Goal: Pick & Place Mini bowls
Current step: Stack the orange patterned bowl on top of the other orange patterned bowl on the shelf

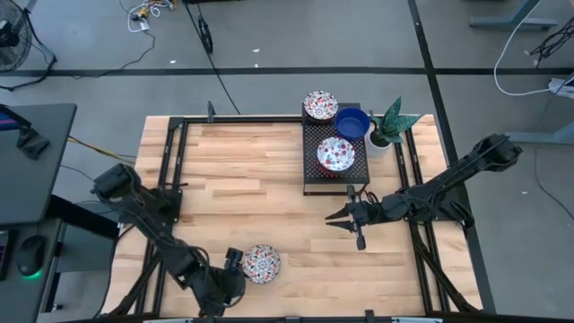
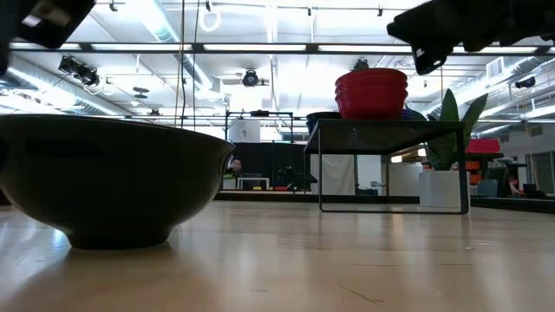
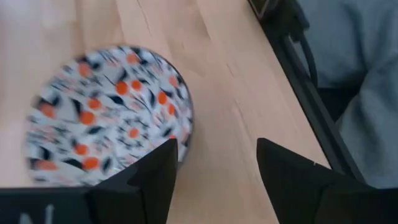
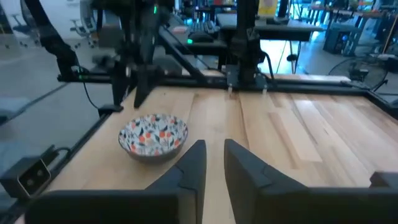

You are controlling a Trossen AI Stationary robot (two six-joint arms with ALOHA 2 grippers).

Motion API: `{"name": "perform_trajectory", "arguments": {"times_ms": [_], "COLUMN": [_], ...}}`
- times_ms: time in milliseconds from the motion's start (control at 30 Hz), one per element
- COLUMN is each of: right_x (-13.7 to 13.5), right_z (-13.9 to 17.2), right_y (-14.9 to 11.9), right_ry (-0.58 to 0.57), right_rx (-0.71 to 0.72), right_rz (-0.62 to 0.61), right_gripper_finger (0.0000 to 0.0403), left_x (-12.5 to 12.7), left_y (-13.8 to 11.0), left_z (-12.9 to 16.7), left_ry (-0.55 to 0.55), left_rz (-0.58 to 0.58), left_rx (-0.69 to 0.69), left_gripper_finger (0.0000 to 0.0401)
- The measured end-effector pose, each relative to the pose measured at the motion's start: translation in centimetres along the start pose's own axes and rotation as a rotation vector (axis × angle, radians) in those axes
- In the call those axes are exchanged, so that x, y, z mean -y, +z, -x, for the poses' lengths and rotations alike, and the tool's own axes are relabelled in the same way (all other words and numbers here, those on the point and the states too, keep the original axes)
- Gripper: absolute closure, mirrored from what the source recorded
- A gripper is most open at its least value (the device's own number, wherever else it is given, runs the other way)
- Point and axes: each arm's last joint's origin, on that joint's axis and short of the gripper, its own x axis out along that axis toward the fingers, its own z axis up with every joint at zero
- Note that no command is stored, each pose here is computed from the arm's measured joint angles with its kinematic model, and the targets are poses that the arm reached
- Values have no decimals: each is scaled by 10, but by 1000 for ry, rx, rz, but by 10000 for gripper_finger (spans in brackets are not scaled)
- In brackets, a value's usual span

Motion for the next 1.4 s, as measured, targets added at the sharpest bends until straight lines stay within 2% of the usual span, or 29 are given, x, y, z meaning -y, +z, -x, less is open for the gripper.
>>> {"name": "perform_trajectory", "arguments": {"times_ms": [200, 333, 500, 667, 900, 1033, 1200, 1400], "right_x": [0, 0, 0, 0, 0, 0, 0, 0], "right_z": [0, 0, 0, 0, 0, 0, 0, 0], "right_y": [2, 2, 0, 0, -1, -1, -2, -3], "right_ry": [1, 1, 1, 0, 0, 0, -1, -1], "right_rx": [16, 16, 4, -4, -8, -12, -22, -27], "right_rz": [13, 11, -14, -27, -35, -30, -30, -44], "right_gripper_finger": [344, 344, 344, 344, 344, 344, 344, 344], "left_x": [3, 3, 4, 10, -6, -15, -22, -25], "left_y": [-10, -15, -12, -4, -8, -3, -2, -3], "left_z": [-18, -25, -26, -23, -28, -32, -35, -36], "left_ry": [33, 82, 75, 39, 130, 122, 90, 92], "left_rz": [3, -62, -68, -131, -152, -129, -114, -131], "left_rx": [-45, -58, -30, 55, -23, -28, -55, -76], "left_gripper_finger": [209, 233, 247, 240, 211, 213, 244, 307]}}
